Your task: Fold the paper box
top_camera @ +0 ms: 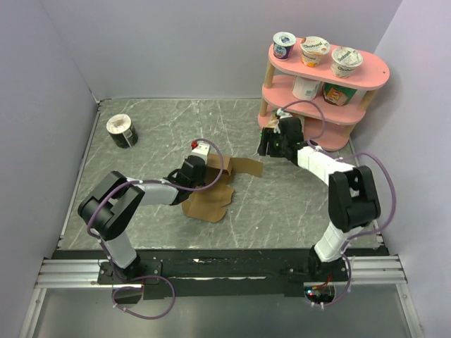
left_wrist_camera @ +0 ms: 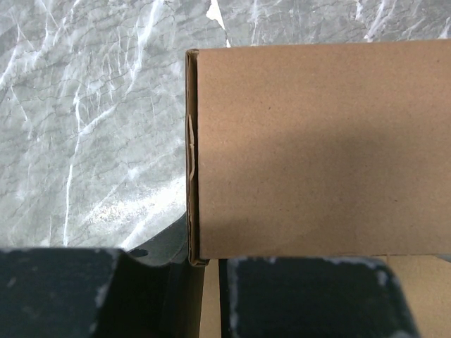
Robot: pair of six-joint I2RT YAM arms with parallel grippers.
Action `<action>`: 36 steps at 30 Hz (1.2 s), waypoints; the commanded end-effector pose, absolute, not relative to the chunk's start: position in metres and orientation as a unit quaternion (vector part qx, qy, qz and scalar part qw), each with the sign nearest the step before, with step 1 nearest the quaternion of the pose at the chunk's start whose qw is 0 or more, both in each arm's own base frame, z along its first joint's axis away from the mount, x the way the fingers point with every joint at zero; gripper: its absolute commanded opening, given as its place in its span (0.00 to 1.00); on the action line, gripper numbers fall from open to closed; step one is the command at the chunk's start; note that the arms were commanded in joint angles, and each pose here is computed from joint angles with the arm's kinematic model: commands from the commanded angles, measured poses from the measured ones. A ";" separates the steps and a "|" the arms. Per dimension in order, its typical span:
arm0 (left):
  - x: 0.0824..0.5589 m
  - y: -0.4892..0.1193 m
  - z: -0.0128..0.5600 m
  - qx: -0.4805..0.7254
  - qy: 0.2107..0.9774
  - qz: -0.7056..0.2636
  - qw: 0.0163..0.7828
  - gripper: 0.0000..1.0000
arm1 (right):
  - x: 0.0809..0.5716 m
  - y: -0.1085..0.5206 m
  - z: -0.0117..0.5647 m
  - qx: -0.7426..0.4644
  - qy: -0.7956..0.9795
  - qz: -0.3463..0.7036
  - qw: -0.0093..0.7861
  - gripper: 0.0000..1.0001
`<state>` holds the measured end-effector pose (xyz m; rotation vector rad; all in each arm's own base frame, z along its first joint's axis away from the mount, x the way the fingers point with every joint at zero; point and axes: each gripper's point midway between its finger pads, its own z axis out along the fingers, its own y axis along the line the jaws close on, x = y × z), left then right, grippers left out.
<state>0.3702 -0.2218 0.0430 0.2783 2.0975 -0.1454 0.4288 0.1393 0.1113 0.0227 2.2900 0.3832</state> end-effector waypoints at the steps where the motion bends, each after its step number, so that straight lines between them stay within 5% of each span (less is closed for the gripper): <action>1: 0.368 -0.226 0.034 0.119 0.874 -0.062 0.467 0.14 | 0.442 0.161 0.115 -0.052 0.891 0.187 0.411 0.70; 14: 0.369 -0.223 0.024 0.100 0.884 -0.052 0.453 0.12 | 0.370 0.216 0.064 0.052 0.909 0.255 0.326 0.66; 26: 0.363 -0.238 0.031 0.129 0.876 -0.066 0.460 0.13 | 0.368 0.272 0.088 0.028 0.884 0.316 0.343 0.70; 33: 0.361 -0.244 0.031 0.131 0.876 -0.083 0.456 0.13 | 0.359 0.294 0.097 -0.027 0.863 0.352 0.362 0.79; 36: 0.360 -0.248 0.033 0.133 0.875 -0.093 0.456 0.13 | 0.353 0.304 0.095 -0.055 0.852 0.353 0.382 0.92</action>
